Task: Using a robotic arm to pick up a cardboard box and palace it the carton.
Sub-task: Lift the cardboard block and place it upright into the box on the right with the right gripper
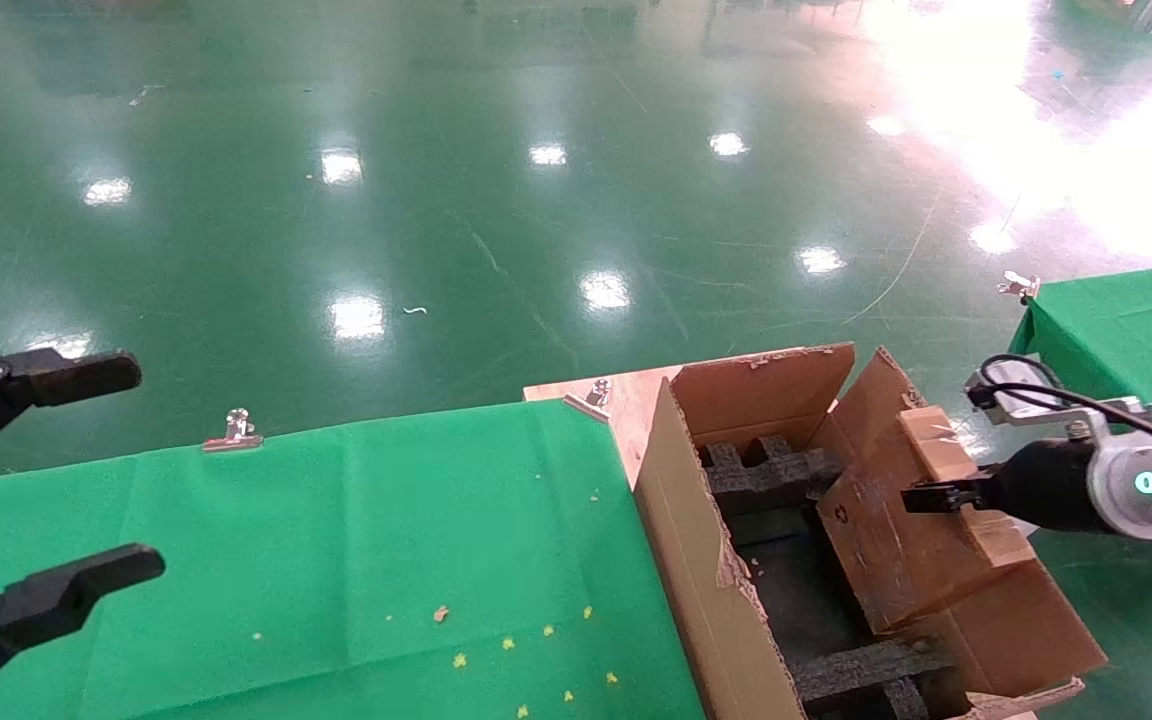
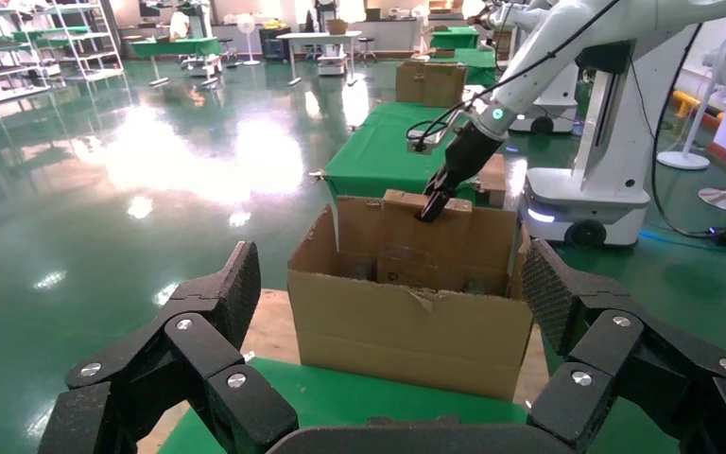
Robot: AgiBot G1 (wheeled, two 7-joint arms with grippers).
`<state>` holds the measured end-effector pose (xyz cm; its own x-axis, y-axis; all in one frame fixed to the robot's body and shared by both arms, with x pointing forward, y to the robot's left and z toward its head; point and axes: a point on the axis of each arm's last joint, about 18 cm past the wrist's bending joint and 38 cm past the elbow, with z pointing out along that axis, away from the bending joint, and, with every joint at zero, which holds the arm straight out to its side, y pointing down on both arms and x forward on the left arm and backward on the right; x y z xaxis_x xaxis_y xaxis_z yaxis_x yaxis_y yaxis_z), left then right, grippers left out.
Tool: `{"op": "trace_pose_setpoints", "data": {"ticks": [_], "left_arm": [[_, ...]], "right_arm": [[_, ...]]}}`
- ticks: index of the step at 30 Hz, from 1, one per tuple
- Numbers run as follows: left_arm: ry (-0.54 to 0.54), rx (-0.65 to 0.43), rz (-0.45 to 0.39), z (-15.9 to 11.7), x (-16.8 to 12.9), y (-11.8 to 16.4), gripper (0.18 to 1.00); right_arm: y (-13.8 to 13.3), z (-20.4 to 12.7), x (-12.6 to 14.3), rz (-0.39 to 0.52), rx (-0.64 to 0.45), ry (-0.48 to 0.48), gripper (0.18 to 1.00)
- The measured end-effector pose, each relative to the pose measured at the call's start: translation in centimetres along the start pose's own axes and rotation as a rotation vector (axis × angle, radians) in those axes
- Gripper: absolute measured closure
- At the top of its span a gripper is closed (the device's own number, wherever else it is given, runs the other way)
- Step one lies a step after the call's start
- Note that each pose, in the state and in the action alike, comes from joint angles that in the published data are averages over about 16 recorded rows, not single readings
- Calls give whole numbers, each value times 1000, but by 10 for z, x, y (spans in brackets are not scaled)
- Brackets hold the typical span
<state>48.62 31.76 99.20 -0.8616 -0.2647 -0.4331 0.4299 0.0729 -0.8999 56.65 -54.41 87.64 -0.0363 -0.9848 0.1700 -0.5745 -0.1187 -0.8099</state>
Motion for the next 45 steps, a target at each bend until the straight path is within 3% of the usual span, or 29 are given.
{"op": "trace_pose_setpoints", "data": {"ticks": [17, 45], "left_arm": [[0, 0, 0, 0, 0, 0, 184], [0, 0, 0, 0, 0, 0, 184]], "right_arm": [[1, 39, -24, -11, -46, 33, 875], [33, 89, -49, -33, -129, 14, 878]]}}
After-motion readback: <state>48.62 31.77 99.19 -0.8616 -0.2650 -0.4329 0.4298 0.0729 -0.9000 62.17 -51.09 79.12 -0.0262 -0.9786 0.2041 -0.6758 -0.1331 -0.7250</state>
